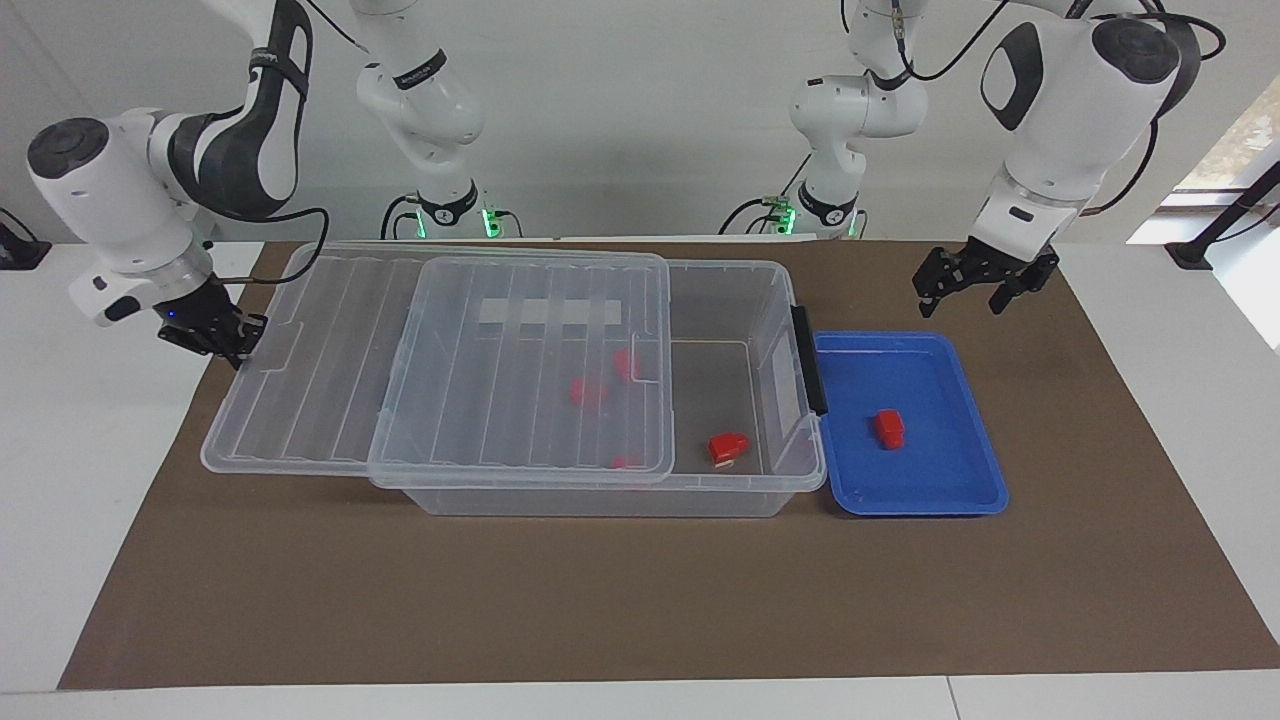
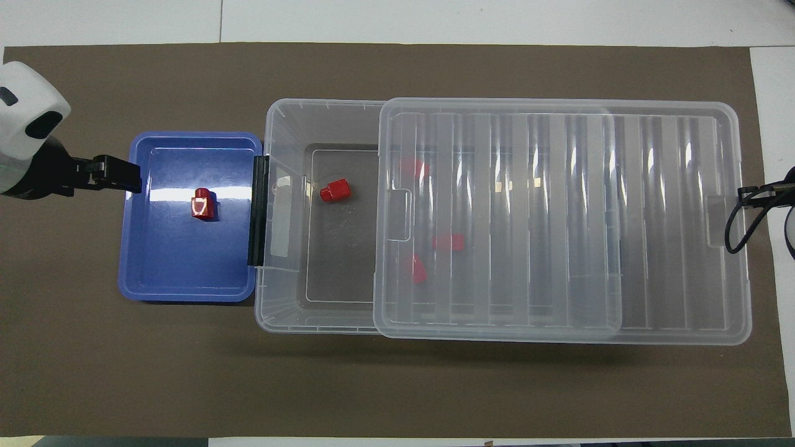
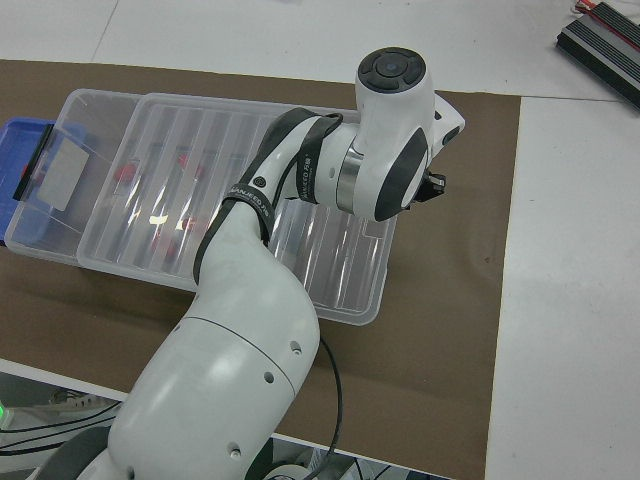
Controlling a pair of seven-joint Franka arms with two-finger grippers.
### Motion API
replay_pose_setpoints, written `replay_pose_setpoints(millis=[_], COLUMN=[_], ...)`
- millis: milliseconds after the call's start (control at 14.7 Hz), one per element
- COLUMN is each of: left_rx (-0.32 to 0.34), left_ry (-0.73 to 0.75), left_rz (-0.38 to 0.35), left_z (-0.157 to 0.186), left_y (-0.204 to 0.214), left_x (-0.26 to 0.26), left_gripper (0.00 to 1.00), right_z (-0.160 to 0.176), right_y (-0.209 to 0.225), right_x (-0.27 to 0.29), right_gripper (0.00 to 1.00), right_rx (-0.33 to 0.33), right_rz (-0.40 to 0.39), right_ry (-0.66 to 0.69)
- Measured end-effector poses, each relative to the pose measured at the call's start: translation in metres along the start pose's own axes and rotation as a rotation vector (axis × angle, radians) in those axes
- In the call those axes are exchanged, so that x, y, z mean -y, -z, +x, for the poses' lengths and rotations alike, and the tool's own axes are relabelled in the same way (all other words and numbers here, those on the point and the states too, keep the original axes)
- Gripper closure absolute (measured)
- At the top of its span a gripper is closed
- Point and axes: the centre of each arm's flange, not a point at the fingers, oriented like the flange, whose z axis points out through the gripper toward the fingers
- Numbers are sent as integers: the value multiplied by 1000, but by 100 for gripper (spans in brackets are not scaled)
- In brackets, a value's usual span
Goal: Place red block in blue tray from box
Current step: 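Retract the left gripper while the right gripper slides the lid back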
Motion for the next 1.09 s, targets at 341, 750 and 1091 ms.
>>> replay_pose_setpoints(millis=[341, 750, 1091], left_rx=[15, 9, 8], left_ry=[-39, -30, -36], left_rz=[-1, -2, -4], left_z=[-5, -8, -9], left_y=[10, 16, 17], left_x=[33, 44, 41], left_gripper=[0, 0, 0], right_z=[7, 13, 16], right_y=[-1, -2, -1], right_x=[37, 80, 108], right_gripper=[99, 99, 99], right_rx=[4, 6, 5], right_rz=[2, 3, 4], right_ry=[-29, -49, -82])
